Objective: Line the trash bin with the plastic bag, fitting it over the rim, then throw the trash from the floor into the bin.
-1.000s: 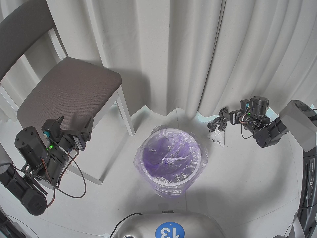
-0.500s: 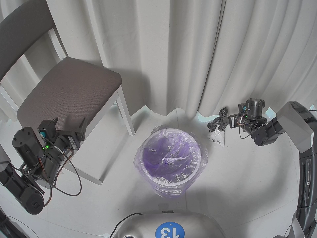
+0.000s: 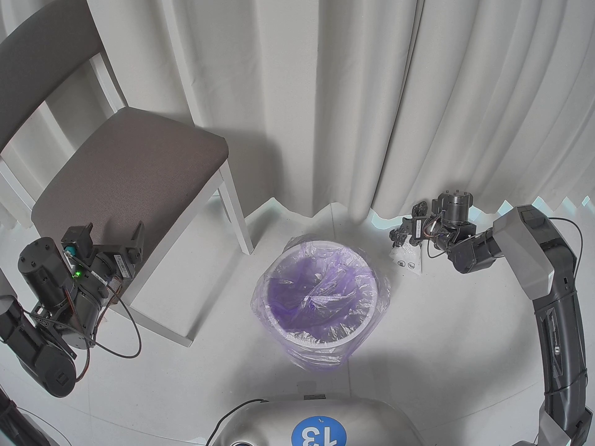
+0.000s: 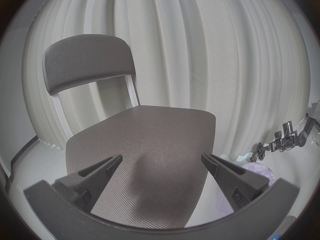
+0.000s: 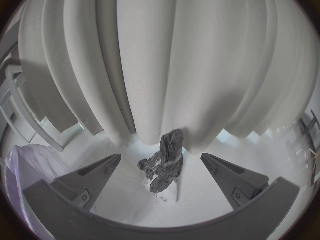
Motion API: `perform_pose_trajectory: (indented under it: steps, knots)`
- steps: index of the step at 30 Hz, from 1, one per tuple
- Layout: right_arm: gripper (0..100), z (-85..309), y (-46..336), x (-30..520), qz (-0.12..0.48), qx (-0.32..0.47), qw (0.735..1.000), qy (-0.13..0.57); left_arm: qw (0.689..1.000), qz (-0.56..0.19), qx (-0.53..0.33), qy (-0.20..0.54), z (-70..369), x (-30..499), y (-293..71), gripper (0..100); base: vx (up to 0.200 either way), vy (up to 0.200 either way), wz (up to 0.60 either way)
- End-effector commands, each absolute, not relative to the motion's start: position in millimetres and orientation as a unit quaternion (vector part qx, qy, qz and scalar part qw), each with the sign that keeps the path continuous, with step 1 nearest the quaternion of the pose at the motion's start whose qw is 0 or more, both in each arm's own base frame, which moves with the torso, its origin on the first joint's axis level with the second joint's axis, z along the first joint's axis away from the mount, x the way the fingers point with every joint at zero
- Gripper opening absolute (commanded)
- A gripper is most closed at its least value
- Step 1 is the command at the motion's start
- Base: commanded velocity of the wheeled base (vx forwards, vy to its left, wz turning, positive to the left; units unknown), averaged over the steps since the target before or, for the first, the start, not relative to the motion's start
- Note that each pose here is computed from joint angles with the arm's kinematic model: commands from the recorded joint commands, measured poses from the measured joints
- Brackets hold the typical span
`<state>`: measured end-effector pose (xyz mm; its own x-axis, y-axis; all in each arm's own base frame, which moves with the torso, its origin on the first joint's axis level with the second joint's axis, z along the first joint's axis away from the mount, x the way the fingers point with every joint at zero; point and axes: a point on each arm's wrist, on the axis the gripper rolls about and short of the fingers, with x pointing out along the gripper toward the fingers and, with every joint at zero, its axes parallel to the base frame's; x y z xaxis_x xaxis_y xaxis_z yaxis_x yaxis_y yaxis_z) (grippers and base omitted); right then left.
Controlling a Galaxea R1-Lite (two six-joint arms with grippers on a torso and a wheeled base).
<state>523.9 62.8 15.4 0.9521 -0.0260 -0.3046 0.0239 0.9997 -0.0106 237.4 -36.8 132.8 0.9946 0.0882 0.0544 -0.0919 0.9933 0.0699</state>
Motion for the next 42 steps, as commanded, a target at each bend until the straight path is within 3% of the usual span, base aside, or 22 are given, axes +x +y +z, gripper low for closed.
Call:
perform_pose_trajectory:
  steps: [1,10,17,41,42]
  knots:
    - [100,-6,64,531,-0.021,-0.001,0.986,0.164,0.998,0.048,0.037,-0.024,130,239,-36,100,0.0,0.0,0.0]
    - [100,-35,66,552,-0.027,0.016,0.987,0.159,0.998,0.046,0.041,-0.013,125,241,-37,100,0.0,0.0,0.0]
    - [100,-58,64,550,-0.029,0.016,0.98,0.194,0.998,0.047,0.041,-0.011,126,230,-35,100,0.0,0.0,0.0]
    - [100,-58,63,551,-0.02,0.038,0.985,0.17,0.998,0.042,0.048,-0.008,125,228,-36,100,0.0,0.0,0.0]
    - [0,-58,63,552,-0.019,0.038,0.985,0.167,0.998,0.042,0.049,-0.008,125,228,-36,100,0.0,0.0,0.0]
